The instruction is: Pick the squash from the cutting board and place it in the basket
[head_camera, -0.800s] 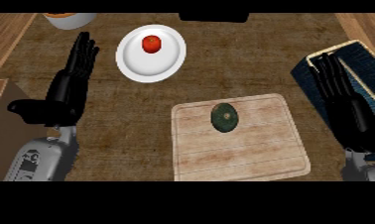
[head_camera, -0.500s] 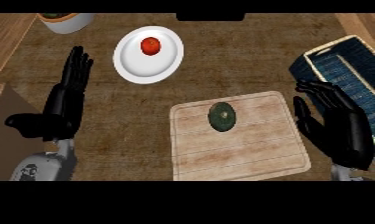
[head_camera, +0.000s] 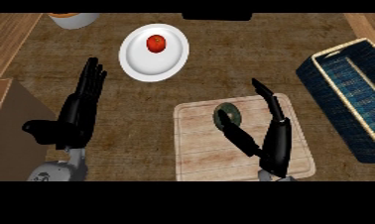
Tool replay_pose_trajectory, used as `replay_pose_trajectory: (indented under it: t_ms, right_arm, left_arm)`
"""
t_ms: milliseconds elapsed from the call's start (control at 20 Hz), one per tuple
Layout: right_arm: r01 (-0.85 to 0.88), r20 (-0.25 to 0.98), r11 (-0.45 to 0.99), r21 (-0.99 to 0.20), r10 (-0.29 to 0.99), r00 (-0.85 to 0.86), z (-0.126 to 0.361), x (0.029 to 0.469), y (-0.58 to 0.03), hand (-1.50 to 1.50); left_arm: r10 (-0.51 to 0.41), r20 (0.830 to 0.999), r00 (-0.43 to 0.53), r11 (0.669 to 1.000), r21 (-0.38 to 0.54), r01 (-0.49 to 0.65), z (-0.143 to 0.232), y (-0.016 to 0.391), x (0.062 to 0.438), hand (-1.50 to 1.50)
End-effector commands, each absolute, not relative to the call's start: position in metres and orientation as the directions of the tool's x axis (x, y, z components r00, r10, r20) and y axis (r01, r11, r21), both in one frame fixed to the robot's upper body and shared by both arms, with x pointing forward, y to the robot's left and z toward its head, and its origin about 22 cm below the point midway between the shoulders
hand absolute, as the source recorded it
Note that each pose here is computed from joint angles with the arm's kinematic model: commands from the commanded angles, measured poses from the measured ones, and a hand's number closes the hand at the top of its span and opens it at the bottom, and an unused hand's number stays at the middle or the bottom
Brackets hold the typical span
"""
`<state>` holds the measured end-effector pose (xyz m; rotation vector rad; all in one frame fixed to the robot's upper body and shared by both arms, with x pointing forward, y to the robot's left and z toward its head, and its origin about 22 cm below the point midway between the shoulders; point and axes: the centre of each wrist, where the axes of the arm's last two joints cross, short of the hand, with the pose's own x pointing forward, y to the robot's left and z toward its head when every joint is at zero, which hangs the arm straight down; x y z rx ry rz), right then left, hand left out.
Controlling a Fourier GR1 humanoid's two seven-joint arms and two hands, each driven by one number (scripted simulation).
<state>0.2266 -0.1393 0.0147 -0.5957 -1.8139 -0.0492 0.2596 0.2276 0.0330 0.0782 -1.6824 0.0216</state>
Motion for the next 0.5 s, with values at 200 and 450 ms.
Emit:
replay_pose_trajectory:
  t_ms: [200,450]
  right_arm:
    - [0.617,0.826,0.588,-0.523,0.528,0.197,-0.047,0.207,-0.169,-1.5]
    - [0.475,0.731,0.558,-0.681,0.565,0.383,-0.062,0.191,-0.176,-1.5]
  left_arm:
    - [-0.045,0.994,-0.1,0.993,0.034,-0.113,0.03,0.238,0.252,0.0]
    - [-0.061,0.993,-0.101,0.991,0.048,-0.125,0.028,0.242,0.251,0.0]
